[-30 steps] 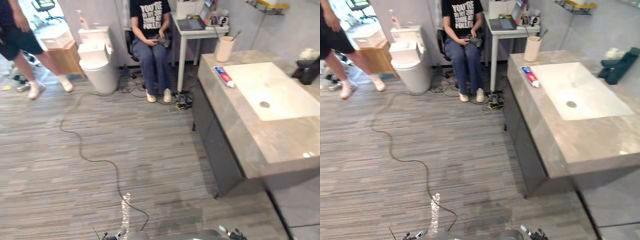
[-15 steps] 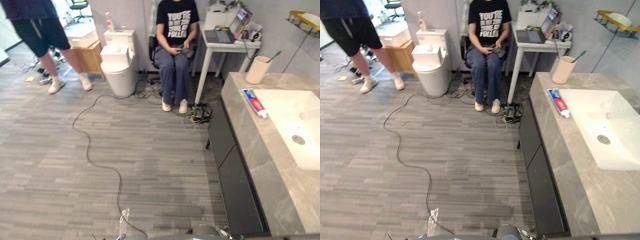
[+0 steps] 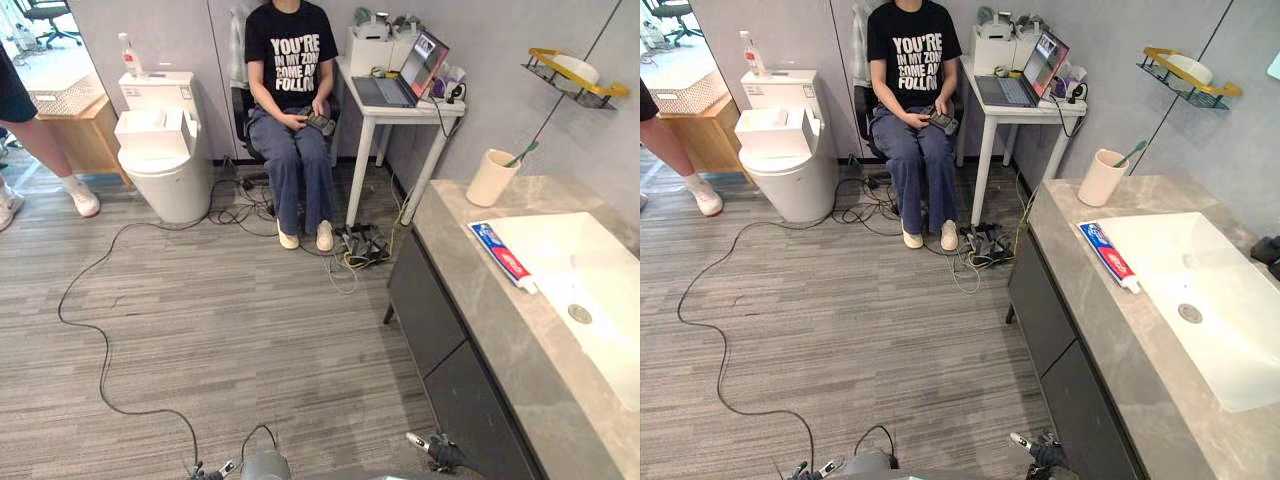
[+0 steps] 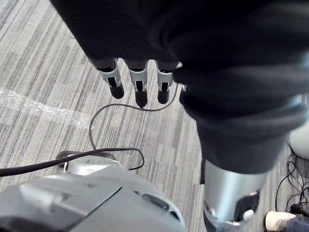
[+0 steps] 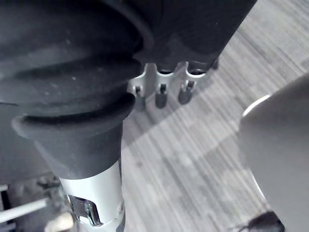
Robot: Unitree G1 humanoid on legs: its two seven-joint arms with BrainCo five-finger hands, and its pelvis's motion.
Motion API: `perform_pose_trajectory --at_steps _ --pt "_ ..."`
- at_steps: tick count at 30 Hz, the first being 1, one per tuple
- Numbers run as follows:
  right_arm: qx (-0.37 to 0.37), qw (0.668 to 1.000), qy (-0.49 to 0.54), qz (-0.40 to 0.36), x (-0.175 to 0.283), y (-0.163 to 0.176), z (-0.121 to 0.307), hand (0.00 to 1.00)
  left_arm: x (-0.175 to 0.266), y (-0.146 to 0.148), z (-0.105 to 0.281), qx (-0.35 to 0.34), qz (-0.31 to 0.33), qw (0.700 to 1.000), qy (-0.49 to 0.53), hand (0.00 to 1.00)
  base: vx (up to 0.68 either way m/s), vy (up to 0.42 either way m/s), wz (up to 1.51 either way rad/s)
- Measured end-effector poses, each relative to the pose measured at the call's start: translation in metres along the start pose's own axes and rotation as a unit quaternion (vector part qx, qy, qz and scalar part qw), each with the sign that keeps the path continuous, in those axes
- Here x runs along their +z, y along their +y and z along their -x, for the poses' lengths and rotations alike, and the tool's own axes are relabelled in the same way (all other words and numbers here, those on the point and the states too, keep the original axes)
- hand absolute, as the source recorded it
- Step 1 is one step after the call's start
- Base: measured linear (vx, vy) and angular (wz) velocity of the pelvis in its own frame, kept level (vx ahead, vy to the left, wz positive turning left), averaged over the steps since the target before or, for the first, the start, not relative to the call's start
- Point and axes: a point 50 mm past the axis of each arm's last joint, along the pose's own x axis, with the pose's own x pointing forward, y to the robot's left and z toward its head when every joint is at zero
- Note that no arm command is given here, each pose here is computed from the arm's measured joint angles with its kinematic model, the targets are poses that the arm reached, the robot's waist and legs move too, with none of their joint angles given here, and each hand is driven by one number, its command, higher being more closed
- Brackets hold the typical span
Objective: Organize washtable
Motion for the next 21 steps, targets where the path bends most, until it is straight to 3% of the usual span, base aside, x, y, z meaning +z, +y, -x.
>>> perform_pose_trajectory --at_steps 5,6,11,21 --pt "-0.014 1.000 0.010 -0.004 -0.002 -0.011 -0.001 0.00 -0.007 0.002 0.001 0.000 -0.005 1.000 0.015 0.00 -0.02 0.011 -0.25" --pt "-0.020 0.999 0.041 0.025 -0.012 -0.023 0.000 0.00 -0.013 0.010 0.001 -0.009 -0.050 0.998 0.027 0.00 -0.07 -0.006 -0.07" --pt "-0.022 0.998 0.045 0.024 -0.016 -0.025 0.001 0.00 -0.012 0.011 0.001 -0.008 -0.050 0.998 0.025 0.00 -0.09 -0.017 0.02" --pt "-0.016 0.997 0.040 0.060 -0.022 -0.026 0.004 0.00 -0.011 0.013 0.001 0.028 0.009 1.000 0.012 0.00 0.06 -0.002 0.18"
